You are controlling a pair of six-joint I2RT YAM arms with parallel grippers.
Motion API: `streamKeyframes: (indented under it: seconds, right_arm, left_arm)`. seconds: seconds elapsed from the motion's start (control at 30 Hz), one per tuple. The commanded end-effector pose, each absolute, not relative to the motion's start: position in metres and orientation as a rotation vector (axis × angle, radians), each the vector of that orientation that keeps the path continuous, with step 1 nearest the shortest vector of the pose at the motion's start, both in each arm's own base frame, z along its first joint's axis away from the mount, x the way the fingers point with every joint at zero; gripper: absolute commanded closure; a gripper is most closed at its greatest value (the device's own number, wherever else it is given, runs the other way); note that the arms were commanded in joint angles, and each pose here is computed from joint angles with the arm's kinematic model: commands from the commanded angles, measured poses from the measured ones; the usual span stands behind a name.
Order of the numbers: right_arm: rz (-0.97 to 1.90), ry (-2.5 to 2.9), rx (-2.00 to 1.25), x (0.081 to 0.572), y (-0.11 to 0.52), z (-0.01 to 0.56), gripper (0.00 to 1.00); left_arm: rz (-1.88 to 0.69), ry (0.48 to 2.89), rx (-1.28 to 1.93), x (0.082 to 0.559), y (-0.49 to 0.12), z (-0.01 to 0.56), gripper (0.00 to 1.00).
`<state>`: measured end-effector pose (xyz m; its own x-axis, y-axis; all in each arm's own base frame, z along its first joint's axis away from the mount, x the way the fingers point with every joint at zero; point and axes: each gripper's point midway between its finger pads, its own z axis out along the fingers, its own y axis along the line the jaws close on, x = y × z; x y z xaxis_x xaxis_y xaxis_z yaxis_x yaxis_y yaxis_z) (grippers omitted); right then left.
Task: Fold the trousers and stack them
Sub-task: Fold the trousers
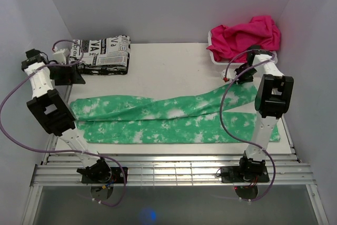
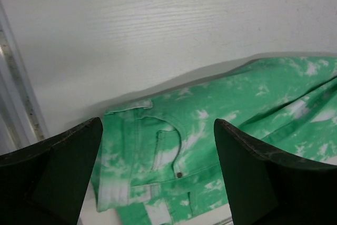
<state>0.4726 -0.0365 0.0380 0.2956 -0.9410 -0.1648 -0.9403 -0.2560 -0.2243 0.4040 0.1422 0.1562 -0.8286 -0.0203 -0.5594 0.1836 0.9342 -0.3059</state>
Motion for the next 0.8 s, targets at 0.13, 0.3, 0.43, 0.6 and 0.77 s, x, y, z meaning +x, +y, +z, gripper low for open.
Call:
streamKeyframes:
  seconds: [0.13,0.3,0.43,0.6,0.77]
  right_arm:
    - [-0.289,1.620,-2.025,0.451,-0.030,0.178,0.92]
    - [-0.380,1.575,-1.993,0.387,-0.034,0.194,0.92]
    - [-0.481,1.517,-1.970,0.345,-0.043,0.192,0.92]
    - [-0.573,1.482,-1.949,0.302,-0.054,0.181,0.92]
    - [-0.561,1.507,-1.969,0.274,-0.055,0.132,0.92]
  left_arm:
    - [-0.299,2.254,0.529,0.383,0.155,0.191,0.02]
    - [-0.361,2.243,0.856,0.330,0.125,0.158,0.13]
    - [-0.347,2.197,1.060,0.297,0.108,0.141,0.17]
    - [-0.300,2.136,1.221,0.278,0.100,0.115,0.18]
    - [-0.293,2.141,1.261,0.271,0.099,0.095,0.17]
